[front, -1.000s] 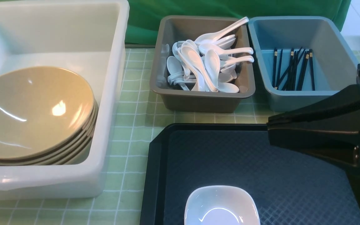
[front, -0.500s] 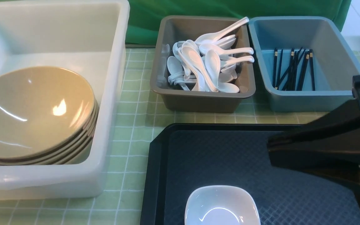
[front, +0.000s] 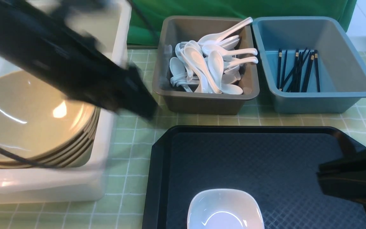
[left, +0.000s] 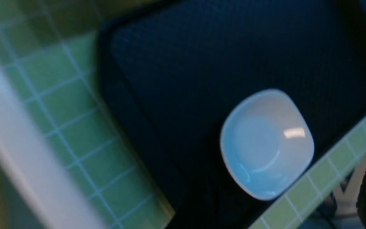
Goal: On green table put chopsticks spoon bowls plates into blue grey white boxes.
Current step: 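Grasp the small white bowl on the black tray by its rim with the left gripper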
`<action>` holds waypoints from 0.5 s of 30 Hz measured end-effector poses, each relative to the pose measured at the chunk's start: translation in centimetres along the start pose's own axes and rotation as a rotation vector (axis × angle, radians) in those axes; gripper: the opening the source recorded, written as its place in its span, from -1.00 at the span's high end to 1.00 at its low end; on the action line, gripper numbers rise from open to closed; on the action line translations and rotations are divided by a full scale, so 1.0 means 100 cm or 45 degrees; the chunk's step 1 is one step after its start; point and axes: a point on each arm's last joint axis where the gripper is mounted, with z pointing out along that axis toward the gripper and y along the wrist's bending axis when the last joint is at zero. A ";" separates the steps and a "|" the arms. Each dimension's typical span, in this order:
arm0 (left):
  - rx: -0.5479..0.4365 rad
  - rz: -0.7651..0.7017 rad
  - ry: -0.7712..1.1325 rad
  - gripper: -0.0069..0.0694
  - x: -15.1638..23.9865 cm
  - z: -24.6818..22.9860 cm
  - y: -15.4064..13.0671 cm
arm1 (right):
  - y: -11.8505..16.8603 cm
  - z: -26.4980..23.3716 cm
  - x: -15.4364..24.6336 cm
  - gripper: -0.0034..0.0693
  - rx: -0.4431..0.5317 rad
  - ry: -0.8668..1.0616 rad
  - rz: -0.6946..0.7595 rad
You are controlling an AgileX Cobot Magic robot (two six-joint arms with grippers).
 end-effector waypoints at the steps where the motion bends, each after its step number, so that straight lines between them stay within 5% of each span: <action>1: 0.015 0.010 0.053 -0.56 -0.002 0.013 -0.006 | 0.003 -0.004 0.000 0.68 0.004 -0.014 0.002; 8: 0.066 -0.094 0.387 -0.40 -0.009 0.107 -0.031 | 0.019 -0.022 0.003 0.65 0.016 -0.072 0.057; 15: 0.006 -0.280 0.464 -0.40 -0.011 0.161 -0.018 | 0.023 -0.024 0.007 0.63 -0.004 -0.026 0.057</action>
